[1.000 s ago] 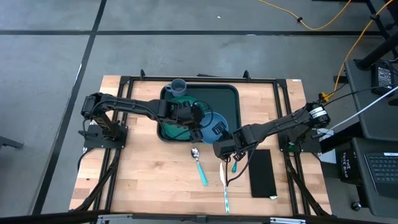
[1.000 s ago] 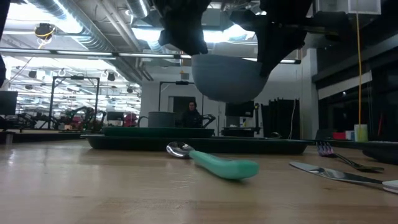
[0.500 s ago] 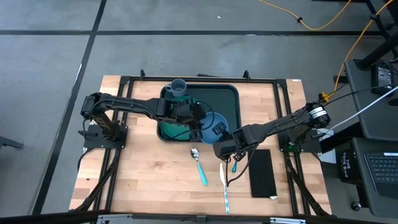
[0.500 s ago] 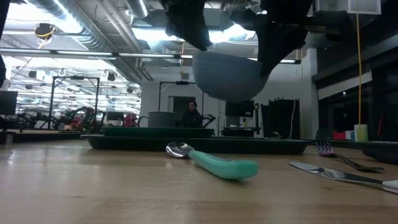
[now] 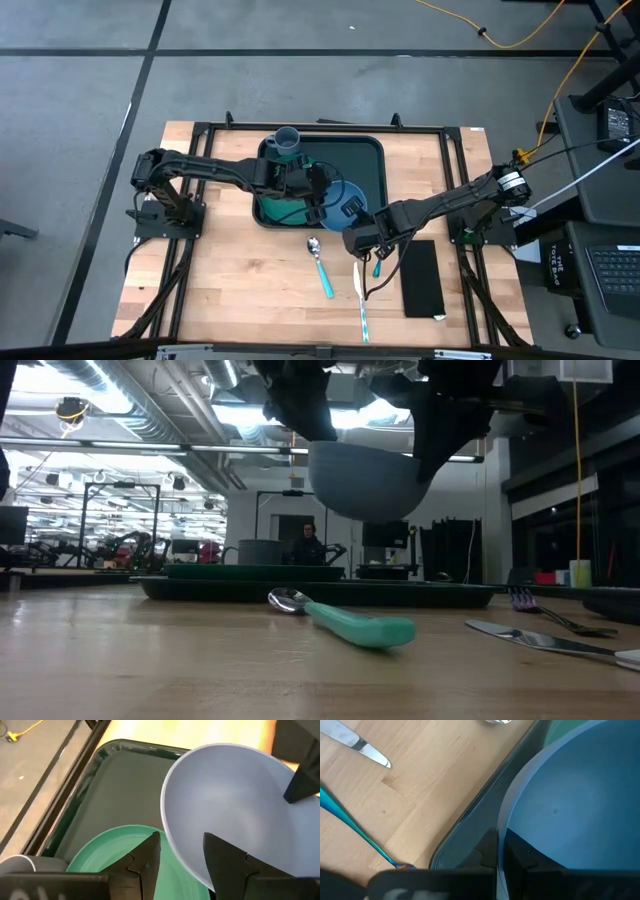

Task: Set up tray
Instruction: Put the blue bowl on the green plate on the black serving tray

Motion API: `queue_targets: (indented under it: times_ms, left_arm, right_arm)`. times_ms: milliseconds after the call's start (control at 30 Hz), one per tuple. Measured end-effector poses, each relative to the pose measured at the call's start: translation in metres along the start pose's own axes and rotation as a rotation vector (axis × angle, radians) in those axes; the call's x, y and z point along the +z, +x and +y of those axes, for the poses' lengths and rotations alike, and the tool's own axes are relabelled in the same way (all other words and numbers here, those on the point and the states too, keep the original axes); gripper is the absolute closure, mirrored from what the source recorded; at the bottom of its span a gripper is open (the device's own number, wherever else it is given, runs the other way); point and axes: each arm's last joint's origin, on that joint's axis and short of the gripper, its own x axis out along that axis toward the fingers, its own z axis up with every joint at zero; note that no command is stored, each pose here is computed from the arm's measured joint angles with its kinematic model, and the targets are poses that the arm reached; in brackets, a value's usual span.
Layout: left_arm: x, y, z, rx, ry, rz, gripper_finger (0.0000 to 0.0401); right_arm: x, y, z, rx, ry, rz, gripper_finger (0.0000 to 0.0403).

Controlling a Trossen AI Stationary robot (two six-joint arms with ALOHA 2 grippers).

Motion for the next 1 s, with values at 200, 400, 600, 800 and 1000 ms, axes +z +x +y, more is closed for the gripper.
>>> queue_targets:
  times_ms: [200,400,600,800,1000]
  left_arm:
    - [-0.004,0.006,-0.001,0.009,-0.004,0.040,0.0257]
    - [-0.008,0.011,-0.003,0.002,-0.022,0.085,0.0258]
    - [-0.009,0.013,-0.005,-0.062,-0.030,0.110,0.0258]
    - [-0.010,0.014,-0.003,-0.063,-0.052,0.120,0.0259]
    - [-0.009,0.014,-0.002,-0.035,-0.028,0.106,0.0304]
  right_arm:
    - [0.000,0.000,0.000,0.000,0.003,0.000,0.0391]
    - [0.001,0.000,0.000,-0.003,0.004,-0.006,0.0391]
    - [0.001,0.000,0.000,-0.001,0.006,-0.012,0.0391]
    - [0.001,0.000,0.000,-0.004,0.006,-0.011,0.0391]
    - [0.001,0.000,0.000,-0.007,0.008,-0.010,0.0391]
